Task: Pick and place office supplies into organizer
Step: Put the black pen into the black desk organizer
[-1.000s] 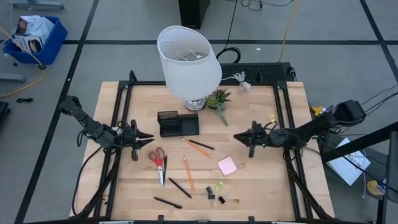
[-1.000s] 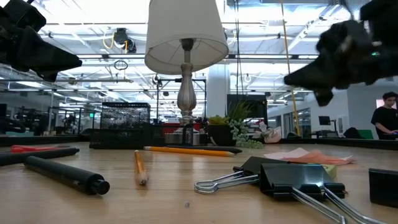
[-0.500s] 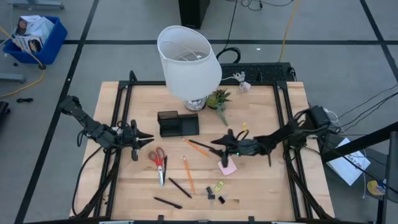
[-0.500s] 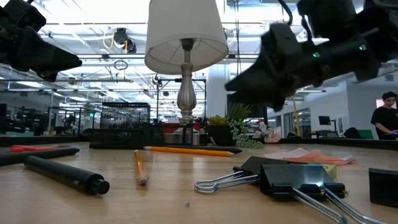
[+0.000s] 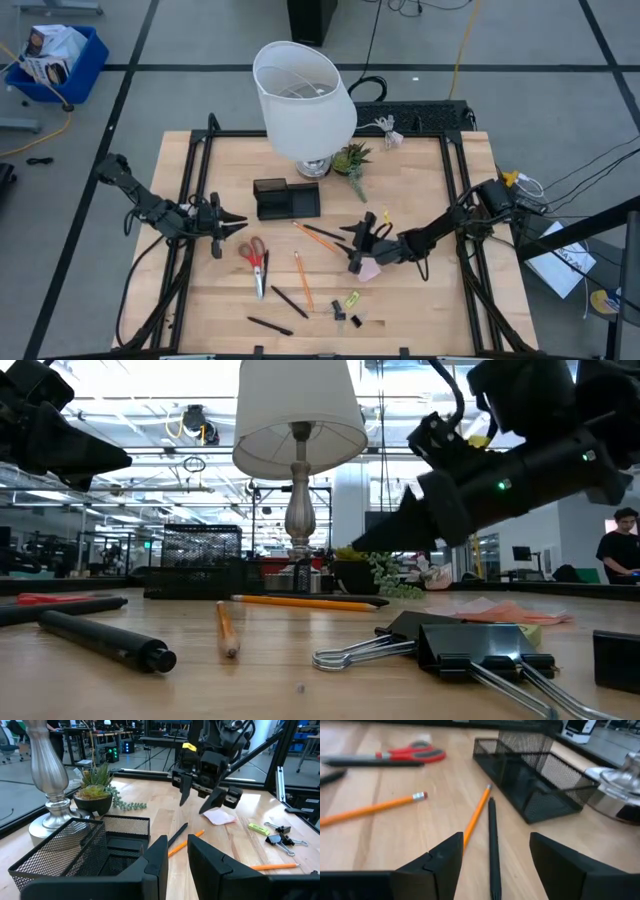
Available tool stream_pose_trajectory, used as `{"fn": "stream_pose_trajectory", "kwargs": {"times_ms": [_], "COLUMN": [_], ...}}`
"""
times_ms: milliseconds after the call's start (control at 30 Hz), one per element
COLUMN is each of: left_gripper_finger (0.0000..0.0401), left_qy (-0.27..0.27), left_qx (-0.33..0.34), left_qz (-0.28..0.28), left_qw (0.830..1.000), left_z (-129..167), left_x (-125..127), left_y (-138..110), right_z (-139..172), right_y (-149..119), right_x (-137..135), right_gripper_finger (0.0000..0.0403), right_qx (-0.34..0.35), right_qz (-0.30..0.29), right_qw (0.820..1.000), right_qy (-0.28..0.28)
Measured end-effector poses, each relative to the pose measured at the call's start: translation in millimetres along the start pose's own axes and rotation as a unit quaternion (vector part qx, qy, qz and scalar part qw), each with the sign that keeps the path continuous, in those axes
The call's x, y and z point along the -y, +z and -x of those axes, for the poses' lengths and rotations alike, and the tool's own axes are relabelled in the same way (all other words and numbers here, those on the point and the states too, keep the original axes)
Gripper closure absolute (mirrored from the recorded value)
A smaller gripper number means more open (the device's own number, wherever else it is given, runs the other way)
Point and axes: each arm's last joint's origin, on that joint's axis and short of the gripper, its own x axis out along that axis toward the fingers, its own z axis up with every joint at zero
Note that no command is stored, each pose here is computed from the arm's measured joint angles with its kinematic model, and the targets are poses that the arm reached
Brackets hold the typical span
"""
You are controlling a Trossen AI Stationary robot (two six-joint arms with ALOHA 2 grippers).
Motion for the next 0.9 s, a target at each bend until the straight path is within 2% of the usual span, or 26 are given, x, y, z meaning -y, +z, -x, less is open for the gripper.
{"fn": "stream_pose_trajectory", "kwargs": {"times_ms": [233,467,900], "left_gripper_finger": [0.0325,0.0325,0.0325], "left_qy": [0.0,0.0,0.0], "left_qx": [0.0,0.0,0.0], "left_qz": [0.0,0.0,0.0], "left_qw": [1.0,1.0,1.0], "left_z": [0.0,0.0,0.0], "left_x": [0.0,0.0,0.0], "left_y": [-0.1,-0.1,-0.1], "right_z": [-6.3,-14.6,-23.9], "right_y": [-4.9,-7.1,-30.3], "right_x": [10.5,19.7,16.2], "right_gripper_finger": [0.0192,0.0194,0.0195], "right_qx": [-0.03,-0.054,-0.069], "right_qz": [-0.003,-0.034,-0.026], "right_qw": [0.999,0.998,0.997], "right_qy": [-0.017,0.018,0.018]}}
